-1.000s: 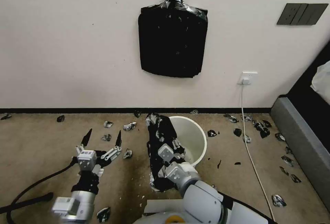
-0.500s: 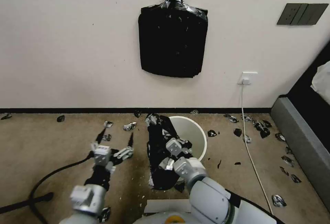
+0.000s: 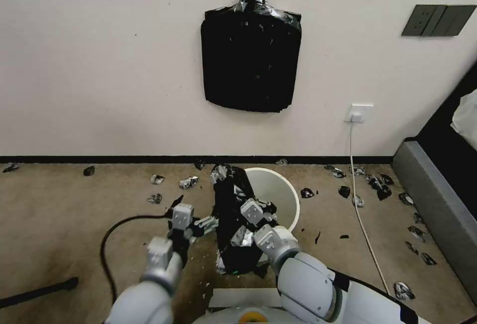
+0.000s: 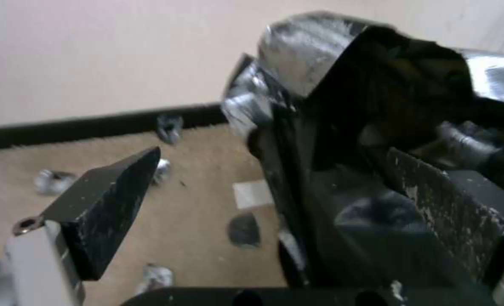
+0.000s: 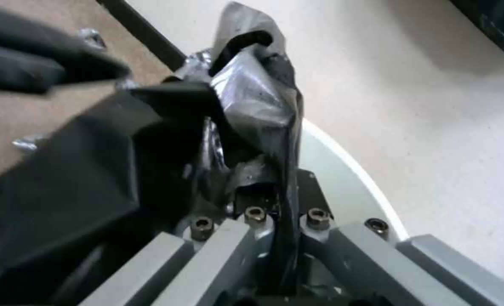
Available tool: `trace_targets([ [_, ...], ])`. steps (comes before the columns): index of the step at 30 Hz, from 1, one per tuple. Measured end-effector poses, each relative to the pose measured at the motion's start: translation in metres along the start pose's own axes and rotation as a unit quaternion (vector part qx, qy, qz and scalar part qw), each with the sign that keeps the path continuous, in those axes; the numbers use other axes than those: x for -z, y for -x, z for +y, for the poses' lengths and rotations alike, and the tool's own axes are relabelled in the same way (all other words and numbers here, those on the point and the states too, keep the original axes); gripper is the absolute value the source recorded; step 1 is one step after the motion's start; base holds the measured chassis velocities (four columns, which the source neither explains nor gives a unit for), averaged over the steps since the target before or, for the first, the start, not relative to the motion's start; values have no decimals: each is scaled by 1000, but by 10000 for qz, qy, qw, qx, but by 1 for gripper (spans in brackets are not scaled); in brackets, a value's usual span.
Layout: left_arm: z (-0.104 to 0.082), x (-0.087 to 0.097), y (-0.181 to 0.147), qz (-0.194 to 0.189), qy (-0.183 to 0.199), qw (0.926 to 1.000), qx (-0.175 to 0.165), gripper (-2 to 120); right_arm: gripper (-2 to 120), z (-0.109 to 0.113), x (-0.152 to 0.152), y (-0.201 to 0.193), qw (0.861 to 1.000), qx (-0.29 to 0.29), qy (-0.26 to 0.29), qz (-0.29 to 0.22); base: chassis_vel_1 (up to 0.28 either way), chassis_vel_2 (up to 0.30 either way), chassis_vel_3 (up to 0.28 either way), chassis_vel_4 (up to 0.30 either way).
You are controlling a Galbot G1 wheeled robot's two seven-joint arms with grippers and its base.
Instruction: Place a trash bag onto the trash bin.
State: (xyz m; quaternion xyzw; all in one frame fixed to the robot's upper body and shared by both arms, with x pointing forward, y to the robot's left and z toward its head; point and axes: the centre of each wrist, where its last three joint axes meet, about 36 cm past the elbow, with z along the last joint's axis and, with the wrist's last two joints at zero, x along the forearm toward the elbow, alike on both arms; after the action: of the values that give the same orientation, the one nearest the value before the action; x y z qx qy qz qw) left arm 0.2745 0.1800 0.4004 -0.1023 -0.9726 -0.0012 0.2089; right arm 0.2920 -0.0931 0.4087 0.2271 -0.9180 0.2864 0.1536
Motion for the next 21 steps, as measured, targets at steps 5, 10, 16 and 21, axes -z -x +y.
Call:
trace_targets([
  [5,-6,6,23,310,-228,9992,-105,100,0,-6,-3,-1,10000,-71,-9,35,0,0,0,0],
  [10,-14,20,50,675,-455,9966,-131,100,0,-15,-4,-1,9999,-145,-1,43,0,0,0,0],
  [16,-23,34,70,1304,-454,9904,20,91,0,-18,-5,-1,9998,-180,9,47,0,0,0,0],
  [21,-29,33,79,1464,-293,9887,116,76,0,-20,-5,-1,9998,-200,36,48,0,0,0,0],
])
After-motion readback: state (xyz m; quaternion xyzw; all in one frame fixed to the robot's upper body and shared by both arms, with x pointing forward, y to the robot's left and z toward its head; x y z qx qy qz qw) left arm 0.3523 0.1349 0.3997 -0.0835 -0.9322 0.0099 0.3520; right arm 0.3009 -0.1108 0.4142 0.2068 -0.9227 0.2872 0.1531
